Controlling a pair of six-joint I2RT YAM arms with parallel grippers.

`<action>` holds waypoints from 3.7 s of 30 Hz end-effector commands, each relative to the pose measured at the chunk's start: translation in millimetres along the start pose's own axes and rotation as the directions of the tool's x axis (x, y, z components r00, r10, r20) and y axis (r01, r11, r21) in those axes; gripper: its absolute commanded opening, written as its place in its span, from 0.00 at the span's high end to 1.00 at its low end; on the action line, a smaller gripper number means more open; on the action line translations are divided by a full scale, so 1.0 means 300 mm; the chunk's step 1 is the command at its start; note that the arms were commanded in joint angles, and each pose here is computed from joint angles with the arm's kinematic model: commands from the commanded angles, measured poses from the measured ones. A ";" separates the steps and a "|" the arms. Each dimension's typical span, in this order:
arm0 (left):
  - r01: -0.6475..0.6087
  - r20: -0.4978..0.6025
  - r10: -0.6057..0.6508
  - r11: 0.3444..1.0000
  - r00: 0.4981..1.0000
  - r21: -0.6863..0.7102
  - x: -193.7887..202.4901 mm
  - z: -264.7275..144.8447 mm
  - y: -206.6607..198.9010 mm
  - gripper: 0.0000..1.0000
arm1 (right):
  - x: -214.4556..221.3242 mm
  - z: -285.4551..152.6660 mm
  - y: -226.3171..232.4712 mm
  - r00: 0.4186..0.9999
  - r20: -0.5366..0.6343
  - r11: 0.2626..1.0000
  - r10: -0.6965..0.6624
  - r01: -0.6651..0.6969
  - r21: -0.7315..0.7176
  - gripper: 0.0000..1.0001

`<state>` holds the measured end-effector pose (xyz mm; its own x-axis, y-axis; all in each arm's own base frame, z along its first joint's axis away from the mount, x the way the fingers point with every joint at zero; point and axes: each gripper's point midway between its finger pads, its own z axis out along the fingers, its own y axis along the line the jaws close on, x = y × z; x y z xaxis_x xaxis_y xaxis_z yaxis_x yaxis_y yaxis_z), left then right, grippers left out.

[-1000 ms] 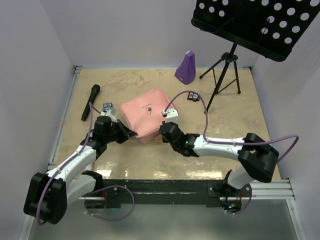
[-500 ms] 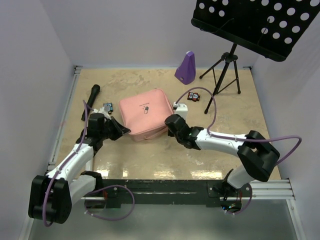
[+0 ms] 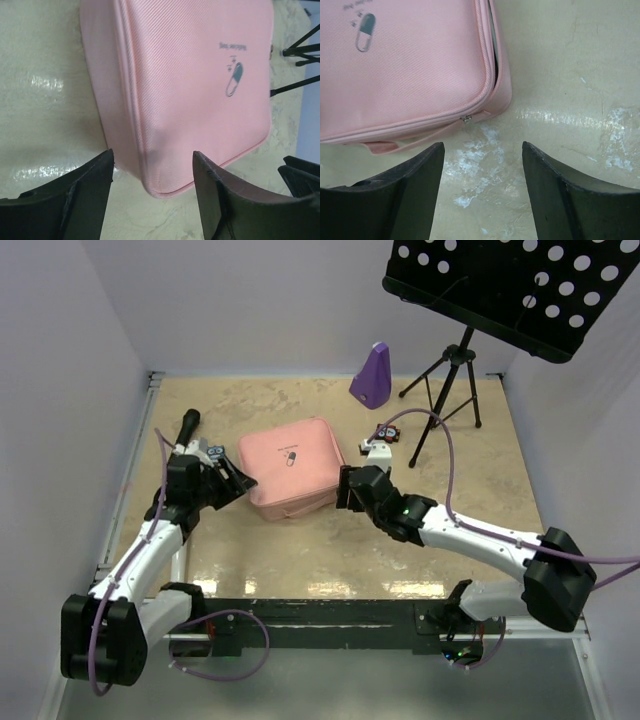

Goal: Organize the medicine kit
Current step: Zip the medicine box at the center of the board, then adjust the medicine box at the center of the board.

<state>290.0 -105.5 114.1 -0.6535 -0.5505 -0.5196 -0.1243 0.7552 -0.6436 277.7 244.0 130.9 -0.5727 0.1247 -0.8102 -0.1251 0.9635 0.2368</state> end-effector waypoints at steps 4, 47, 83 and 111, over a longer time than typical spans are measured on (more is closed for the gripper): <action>-0.067 0.145 0.052 0.992 0.988 0.104 -0.165 -0.099 -0.164 0.30 | -0.143 -0.040 0.023 0.997 0.076 1.000 0.009 -0.009 -0.003 0.32; 0.072 -0.199 -0.022 0.966 0.980 0.248 0.282 -0.088 -0.046 0.96 | -0.323 0.803 0.163 0.986 0.021 0.985 -0.167 0.166 0.045 0.44; 0.031 -0.126 0.012 0.944 0.992 0.328 -0.116 0.343 -0.315 0.73 | 0.168 0.151 0.189 0.977 -0.194 0.963 -0.089 0.035 -0.269 0.45; -0.060 0.217 0.021 0.983 0.976 0.173 -0.105 -0.068 -0.206 0.47 | -0.225 0.096 0.066 0.996 0.091 0.990 -0.011 0.024 -0.137 0.34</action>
<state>324.1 -130.0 200.2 -0.4790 -0.5667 -0.6703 0.1044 0.7214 -0.6846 315.6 250.4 154.2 -0.5587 0.0990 -0.8234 -0.2350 0.9333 0.2717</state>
